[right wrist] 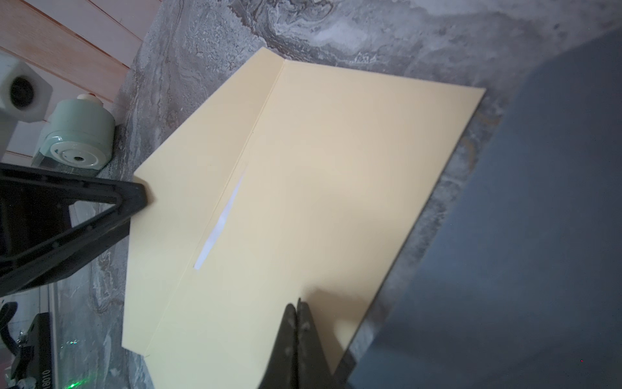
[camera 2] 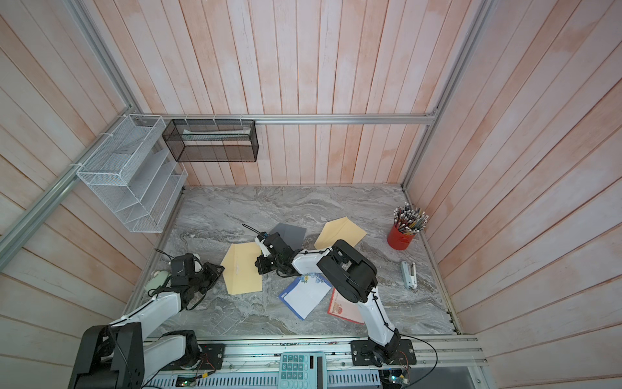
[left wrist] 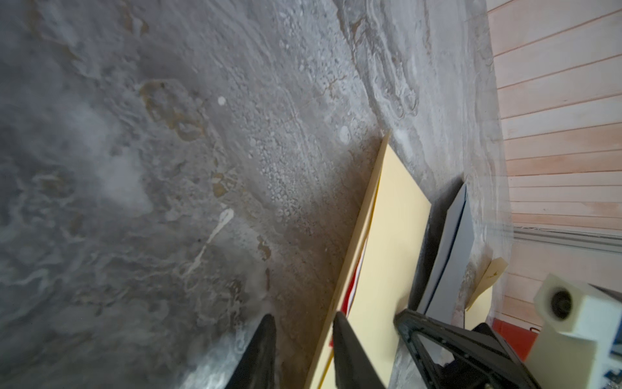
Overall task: Fold the letter paper in half and place it into the envelope
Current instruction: Fold the envelope flap on the envelope.
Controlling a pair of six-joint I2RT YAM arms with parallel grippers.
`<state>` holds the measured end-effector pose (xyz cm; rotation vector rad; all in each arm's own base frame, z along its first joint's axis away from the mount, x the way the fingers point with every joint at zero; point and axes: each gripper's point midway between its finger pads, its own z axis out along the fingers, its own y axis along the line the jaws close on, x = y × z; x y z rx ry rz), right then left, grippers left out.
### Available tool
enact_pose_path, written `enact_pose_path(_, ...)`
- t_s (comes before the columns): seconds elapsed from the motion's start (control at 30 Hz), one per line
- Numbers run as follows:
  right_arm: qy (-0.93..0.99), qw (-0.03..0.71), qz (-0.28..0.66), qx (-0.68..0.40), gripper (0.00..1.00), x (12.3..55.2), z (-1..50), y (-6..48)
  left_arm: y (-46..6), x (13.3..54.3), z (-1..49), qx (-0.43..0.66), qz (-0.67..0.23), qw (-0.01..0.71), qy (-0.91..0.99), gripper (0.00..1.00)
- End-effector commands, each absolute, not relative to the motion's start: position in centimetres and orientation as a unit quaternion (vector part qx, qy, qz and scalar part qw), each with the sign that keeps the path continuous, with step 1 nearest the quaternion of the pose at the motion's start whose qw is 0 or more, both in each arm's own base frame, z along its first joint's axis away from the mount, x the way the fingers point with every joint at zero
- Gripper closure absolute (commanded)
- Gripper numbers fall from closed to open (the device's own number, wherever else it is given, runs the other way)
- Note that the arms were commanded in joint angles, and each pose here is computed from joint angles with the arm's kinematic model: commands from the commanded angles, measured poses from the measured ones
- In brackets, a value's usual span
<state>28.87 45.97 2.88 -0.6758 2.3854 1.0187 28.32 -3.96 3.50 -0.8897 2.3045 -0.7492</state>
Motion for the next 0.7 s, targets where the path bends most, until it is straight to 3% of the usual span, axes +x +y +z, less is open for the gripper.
enact_pose_path(0.0, 0.872, 0.213, 0.366, -0.246, 0.96, 28.5, 1.8, 45.7, -4.4, 29.2, 4.4, -0.309, -0.294, 0.282, 0.859, 0.72)
enact_pose_path(0.67, 0.869, 0.204, 0.375, -0.251, 0.98, 28.3, 1.4, 46.2, -8.8, 30.3, 8.1, -0.238, -0.421, 0.301, 0.822, 0.73)
